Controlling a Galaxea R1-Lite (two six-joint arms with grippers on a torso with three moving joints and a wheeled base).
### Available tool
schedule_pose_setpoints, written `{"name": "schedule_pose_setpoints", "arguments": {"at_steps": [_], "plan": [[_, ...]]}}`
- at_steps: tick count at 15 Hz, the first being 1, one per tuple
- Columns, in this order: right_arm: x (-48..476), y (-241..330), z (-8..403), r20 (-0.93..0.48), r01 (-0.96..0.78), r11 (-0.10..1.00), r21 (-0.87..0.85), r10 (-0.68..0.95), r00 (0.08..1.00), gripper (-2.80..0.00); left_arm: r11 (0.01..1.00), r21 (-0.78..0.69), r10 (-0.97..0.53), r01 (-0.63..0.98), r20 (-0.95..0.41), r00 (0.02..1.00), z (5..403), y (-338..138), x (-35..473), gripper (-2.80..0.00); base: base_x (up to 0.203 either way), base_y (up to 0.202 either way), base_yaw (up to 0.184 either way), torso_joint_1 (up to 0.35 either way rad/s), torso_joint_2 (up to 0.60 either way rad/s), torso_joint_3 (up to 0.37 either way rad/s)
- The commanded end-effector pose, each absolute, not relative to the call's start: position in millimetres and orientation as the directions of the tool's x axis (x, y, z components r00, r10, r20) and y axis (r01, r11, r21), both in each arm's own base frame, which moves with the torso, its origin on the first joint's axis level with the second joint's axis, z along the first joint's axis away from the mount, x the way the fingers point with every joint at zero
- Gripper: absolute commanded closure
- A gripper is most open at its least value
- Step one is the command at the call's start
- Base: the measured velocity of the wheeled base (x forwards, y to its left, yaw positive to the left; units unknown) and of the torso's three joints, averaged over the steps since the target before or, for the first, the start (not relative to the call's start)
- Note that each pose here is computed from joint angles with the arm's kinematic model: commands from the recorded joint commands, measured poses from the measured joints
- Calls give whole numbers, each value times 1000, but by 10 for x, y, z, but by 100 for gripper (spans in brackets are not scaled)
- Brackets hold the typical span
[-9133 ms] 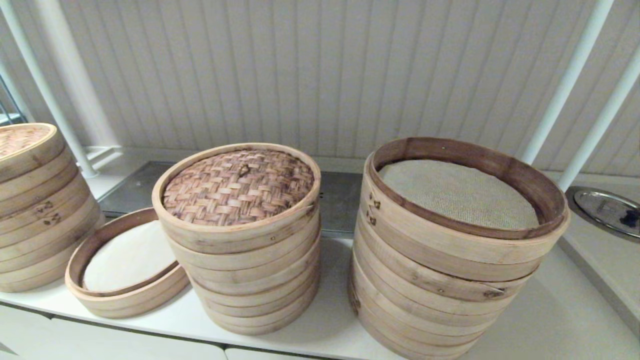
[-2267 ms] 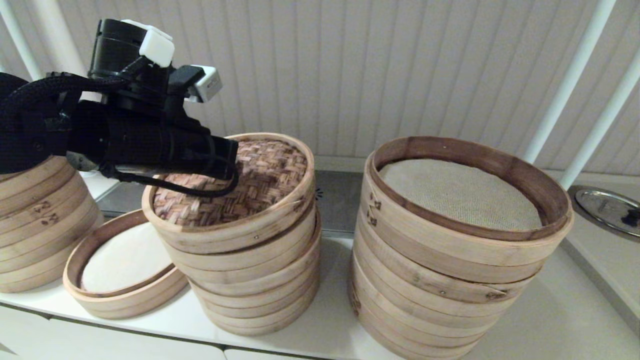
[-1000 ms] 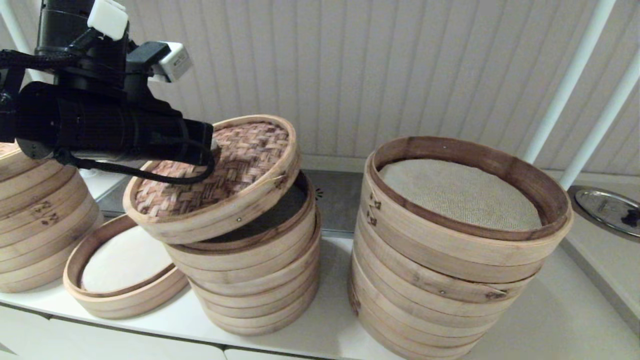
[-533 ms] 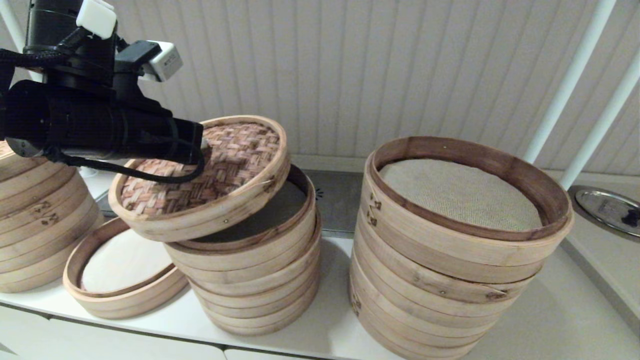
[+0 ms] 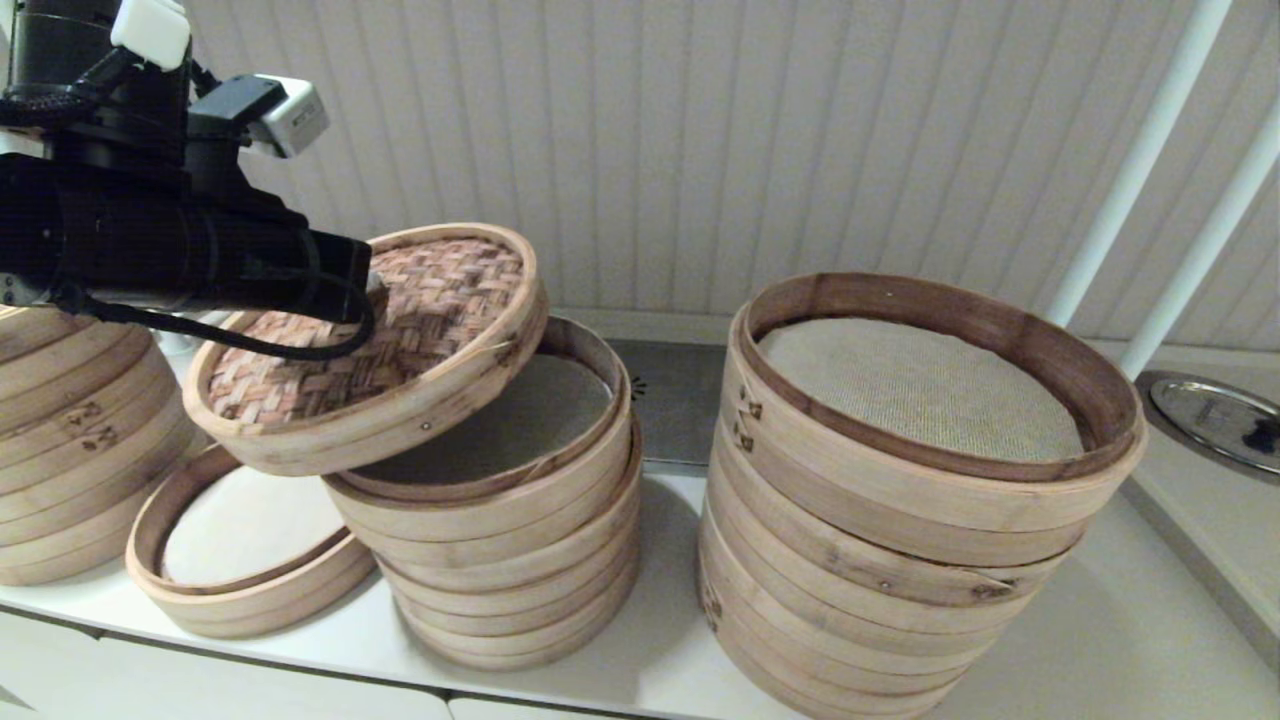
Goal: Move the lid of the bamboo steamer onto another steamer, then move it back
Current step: Put the steamer
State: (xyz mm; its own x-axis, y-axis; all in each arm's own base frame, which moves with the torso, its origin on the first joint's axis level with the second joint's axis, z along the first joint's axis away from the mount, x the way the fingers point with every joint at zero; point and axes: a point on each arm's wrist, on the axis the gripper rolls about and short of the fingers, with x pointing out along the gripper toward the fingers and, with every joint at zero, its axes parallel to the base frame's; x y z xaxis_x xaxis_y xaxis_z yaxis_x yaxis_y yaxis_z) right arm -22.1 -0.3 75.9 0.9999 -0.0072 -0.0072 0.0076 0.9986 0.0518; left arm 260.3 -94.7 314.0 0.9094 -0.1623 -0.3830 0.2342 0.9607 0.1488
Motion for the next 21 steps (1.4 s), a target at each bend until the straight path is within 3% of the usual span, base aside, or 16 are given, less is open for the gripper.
{"name": "schedule_pose_setpoints", "arguments": {"at_steps": [1,11,21], "plan": [[-219,-3,755,-10,7,999,52,-7,1000,0,964,152,-148,219,-378,914,3160,-907,2584,0,0,0,0,0,0,0],[-220,-3,756,-8,7,999,52,-6,1000,0,976,156,-75,149,-402,912,3137,-664,2429,0,0,0,0,0,0,0],[-220,-3,754,-9,7,999,52,-6,1000,0,975,222,120,-19,-451,885,3009,-105,2361,0,0,0,0,0,0,0]]}}
